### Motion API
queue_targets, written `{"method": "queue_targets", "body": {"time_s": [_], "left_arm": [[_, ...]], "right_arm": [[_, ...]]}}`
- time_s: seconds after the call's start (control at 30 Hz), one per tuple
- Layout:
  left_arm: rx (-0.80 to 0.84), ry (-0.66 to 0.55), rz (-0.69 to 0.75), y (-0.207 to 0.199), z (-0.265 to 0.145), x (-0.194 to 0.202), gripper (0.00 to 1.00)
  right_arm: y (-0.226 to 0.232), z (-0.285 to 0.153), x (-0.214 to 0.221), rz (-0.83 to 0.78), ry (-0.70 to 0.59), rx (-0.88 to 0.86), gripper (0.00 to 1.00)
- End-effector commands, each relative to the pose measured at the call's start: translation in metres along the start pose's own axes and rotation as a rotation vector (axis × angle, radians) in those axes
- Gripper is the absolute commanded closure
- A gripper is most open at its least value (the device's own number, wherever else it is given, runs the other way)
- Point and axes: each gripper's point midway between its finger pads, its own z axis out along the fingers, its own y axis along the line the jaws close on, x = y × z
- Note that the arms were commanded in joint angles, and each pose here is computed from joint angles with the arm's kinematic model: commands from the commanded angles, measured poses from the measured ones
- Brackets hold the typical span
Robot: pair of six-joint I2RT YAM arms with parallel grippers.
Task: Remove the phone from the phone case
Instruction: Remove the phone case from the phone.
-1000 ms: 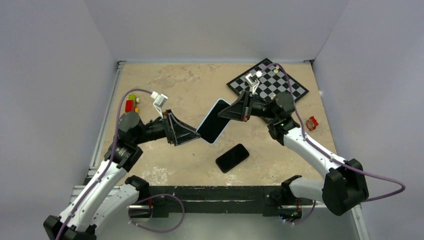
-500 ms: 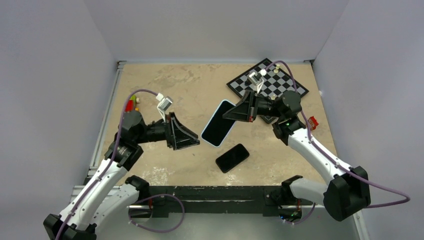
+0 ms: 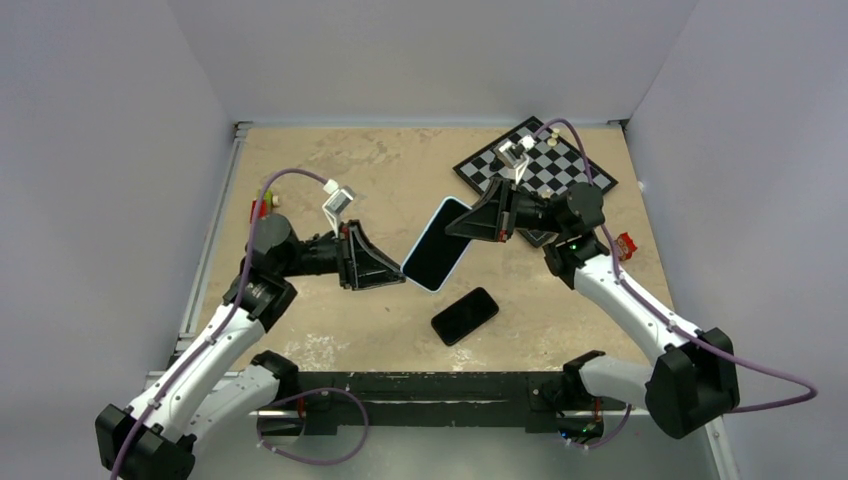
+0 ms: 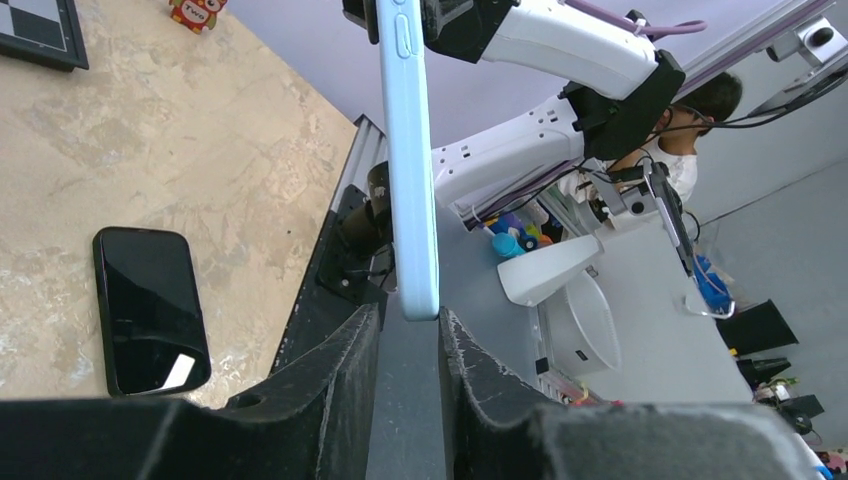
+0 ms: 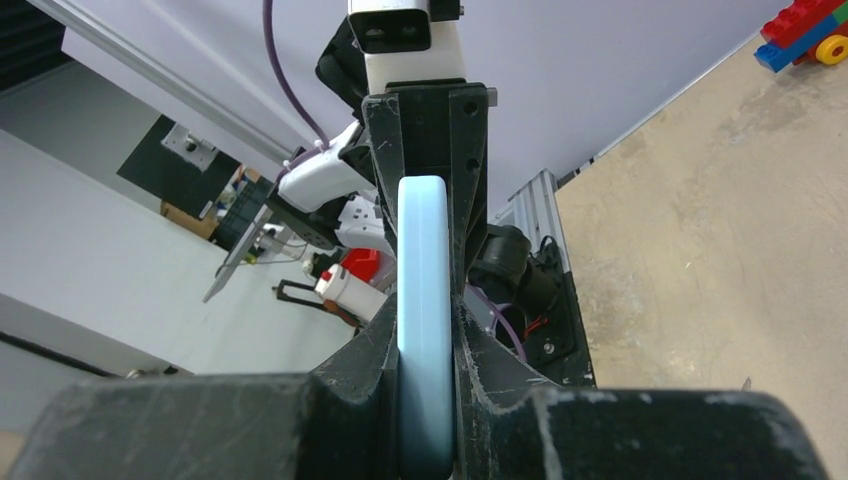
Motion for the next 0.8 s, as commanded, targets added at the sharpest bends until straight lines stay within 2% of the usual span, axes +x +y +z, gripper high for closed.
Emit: {"method": "queue_targets", "body": {"time_s": [0.0, 0.13, 0.33, 0.43, 0.6, 0.77], "left_arm": [[0.052, 0.001, 0.055, -0.014, 0.003, -0.01, 0.69], [0.069, 0.011, 0.063, -0.015, 0.005, -0.011, 0.75], [0.237, 0.053, 0.19, -0.037, 0.001, -0.005, 0.95], [0.264, 0.088, 0.214, -0.036, 0.004, -0.006, 1.0], [0.214, 0.075, 0.232, -0.013, 0.015, -0.017, 1.0], [0.157, 0.086, 0.209, 0.008, 0.028, -0.028, 1.0]], "right_arm": [[0.026, 0.004, -0.016, -0.082, -0.023, -0.071, 1.0], [0.024, 0.005, -0.015, -0.077, -0.018, -0.075, 1.0], [0.038, 0.002, -0.01, -0.071, -0.005, -0.152, 1.0], [0.048, 0.001, -0.004, -0.048, 0.019, -0.206, 1.0], [0.067, -0.003, -0.005, -0.026, 0.02, -0.278, 1.0], [0.093, -0.011, -0.01, 0.018, 0.006, -0.421, 1.0]]}}
